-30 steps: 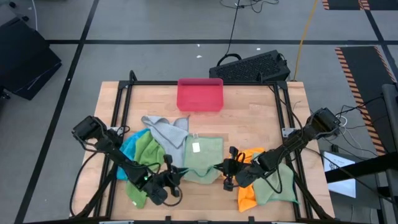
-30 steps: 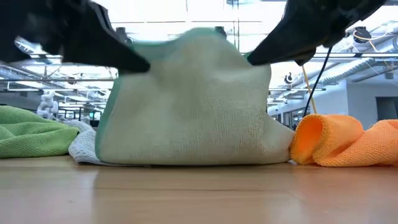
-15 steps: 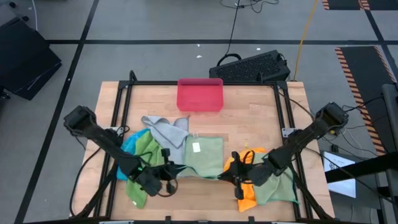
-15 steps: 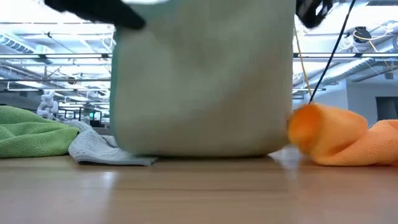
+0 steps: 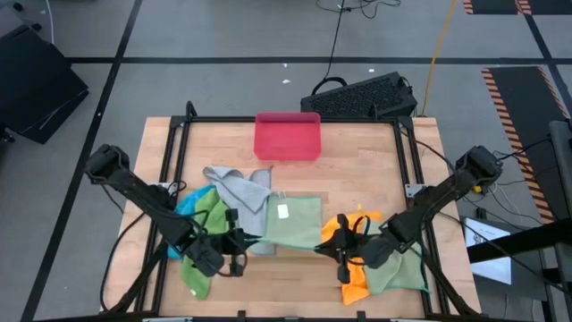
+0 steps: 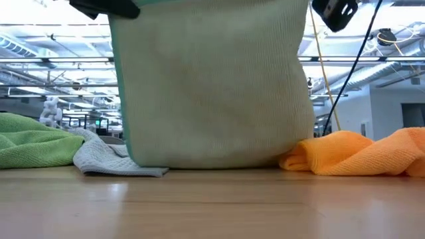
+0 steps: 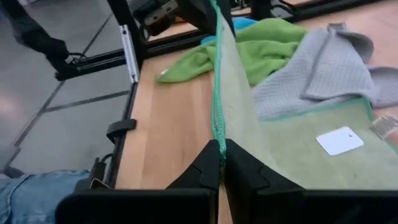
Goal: Fold microfiber towels
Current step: Fold the top light green towel
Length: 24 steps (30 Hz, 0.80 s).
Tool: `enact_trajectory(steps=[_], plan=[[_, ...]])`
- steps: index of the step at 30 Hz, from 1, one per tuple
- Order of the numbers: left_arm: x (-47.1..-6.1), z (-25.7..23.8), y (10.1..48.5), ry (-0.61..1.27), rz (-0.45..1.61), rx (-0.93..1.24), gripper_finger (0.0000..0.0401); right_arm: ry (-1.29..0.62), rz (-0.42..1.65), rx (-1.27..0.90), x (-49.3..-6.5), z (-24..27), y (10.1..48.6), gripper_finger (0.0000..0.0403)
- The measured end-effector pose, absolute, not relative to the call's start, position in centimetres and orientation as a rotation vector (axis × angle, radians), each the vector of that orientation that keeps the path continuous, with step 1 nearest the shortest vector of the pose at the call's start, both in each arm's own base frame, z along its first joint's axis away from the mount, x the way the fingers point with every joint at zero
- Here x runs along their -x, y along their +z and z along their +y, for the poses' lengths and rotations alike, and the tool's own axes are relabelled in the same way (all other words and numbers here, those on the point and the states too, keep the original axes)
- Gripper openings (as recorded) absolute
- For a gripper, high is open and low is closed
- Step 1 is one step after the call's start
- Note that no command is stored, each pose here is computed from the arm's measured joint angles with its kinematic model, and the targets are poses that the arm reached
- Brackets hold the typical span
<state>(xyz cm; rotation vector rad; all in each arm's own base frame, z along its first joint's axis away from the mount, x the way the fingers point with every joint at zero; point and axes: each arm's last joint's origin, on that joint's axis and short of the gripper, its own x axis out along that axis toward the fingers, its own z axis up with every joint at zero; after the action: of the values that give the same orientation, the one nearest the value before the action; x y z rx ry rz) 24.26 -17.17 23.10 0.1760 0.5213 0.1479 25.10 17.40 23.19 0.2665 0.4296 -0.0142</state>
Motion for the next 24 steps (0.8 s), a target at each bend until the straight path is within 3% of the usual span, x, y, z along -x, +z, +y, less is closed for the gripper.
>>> enact_trajectory(steps=[16, 24], plan=[[-26.7, -9.8, 20.6, 0.321, 0.712, -0.148, 0.0005, -0.272, 0.686, -0.133, -26.7, 10.7, 20.8, 0.0004], [-27.0, -9.0, 21.1, 0.227, 0.698, -0.111, 0.0006, -0.064, 0.694, -0.196, -26.6, 10.0, 22.5, 0.0004]])
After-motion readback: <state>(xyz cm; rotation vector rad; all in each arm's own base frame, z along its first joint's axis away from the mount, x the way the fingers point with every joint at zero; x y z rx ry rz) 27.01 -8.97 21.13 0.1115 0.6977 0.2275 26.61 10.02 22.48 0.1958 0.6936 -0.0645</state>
